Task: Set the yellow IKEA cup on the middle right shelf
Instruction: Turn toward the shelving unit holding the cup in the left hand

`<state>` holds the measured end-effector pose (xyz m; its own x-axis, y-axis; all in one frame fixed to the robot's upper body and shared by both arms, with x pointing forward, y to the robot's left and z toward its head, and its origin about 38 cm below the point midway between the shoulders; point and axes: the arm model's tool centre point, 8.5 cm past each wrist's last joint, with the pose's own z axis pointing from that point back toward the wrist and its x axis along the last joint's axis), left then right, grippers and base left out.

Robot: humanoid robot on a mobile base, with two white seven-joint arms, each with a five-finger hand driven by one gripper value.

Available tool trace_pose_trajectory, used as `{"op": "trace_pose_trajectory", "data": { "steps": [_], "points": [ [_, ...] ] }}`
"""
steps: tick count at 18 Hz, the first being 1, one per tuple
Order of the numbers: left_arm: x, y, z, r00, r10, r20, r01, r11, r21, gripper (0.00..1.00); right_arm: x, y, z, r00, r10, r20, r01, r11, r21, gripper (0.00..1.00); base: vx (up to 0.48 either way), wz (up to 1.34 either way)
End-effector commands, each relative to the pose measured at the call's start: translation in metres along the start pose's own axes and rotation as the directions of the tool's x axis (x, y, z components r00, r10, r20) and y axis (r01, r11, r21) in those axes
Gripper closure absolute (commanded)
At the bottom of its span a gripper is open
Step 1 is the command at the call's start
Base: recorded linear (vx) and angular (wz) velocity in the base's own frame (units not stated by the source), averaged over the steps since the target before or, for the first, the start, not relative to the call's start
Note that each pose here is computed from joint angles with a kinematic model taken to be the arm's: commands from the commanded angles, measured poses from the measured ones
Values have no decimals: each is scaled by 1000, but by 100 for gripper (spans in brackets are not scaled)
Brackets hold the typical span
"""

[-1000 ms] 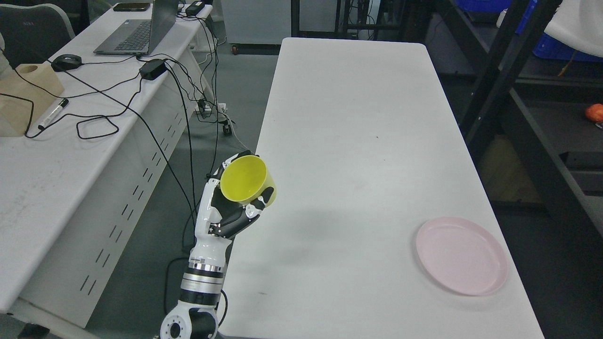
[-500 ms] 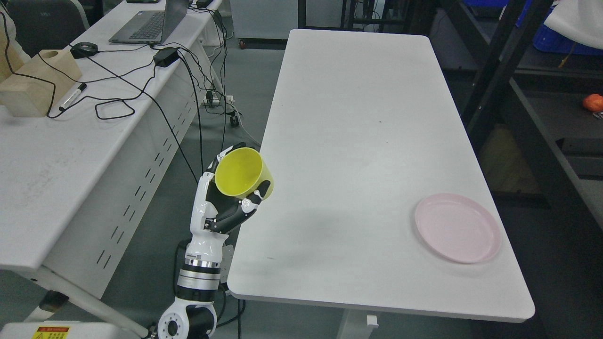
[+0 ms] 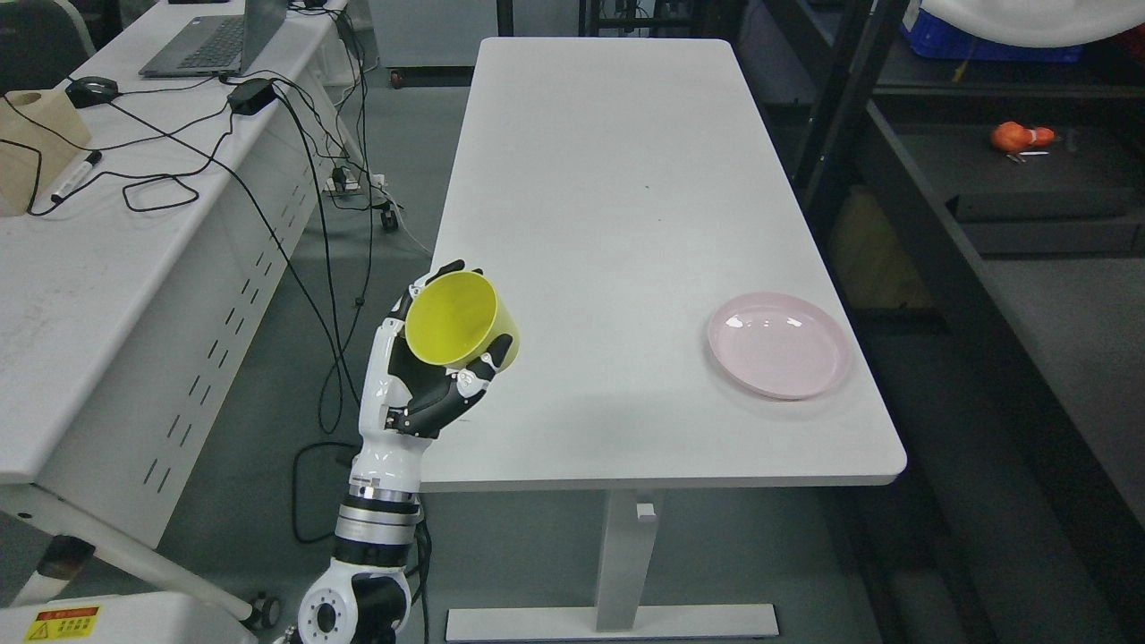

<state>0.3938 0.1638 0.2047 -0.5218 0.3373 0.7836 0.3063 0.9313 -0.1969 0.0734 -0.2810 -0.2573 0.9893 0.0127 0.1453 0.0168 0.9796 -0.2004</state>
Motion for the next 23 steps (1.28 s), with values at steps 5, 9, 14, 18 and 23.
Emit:
{"op": "trace_pose_trajectory", "data": {
  "steps": [5, 9, 14, 18, 23],
  "points": [
    [7, -7, -12, 1000, -8, 16, 9, 999, -43, 99, -9, -10, -1, 1000, -4, -15, 3, 1000, -13, 1, -271, -556],
    [13, -8, -22, 999, -10, 45, 13, 999, -53, 99, -9, -10, -1, 1000, -4, -15, 3, 1000, -13, 1, -282, -882],
    [17, -10, -27, 998, -10, 57, 14, 998, -60, 100, -9, -10, -1, 1000, -4, -15, 3, 1000, -13, 1, -252, -1170],
    [14, -30, -24, 999, 16, 48, -11, 994, -111, 100, -9, -10, -1, 1000, -4, -15, 3, 1000, -13, 1, -197, -1278],
    [9, -41, -20, 999, 31, 35, -25, 990, -141, 100, -9, -10, -1, 1000, -4, -15, 3, 1000, -13, 1, -159, -1245]
  ]
}}
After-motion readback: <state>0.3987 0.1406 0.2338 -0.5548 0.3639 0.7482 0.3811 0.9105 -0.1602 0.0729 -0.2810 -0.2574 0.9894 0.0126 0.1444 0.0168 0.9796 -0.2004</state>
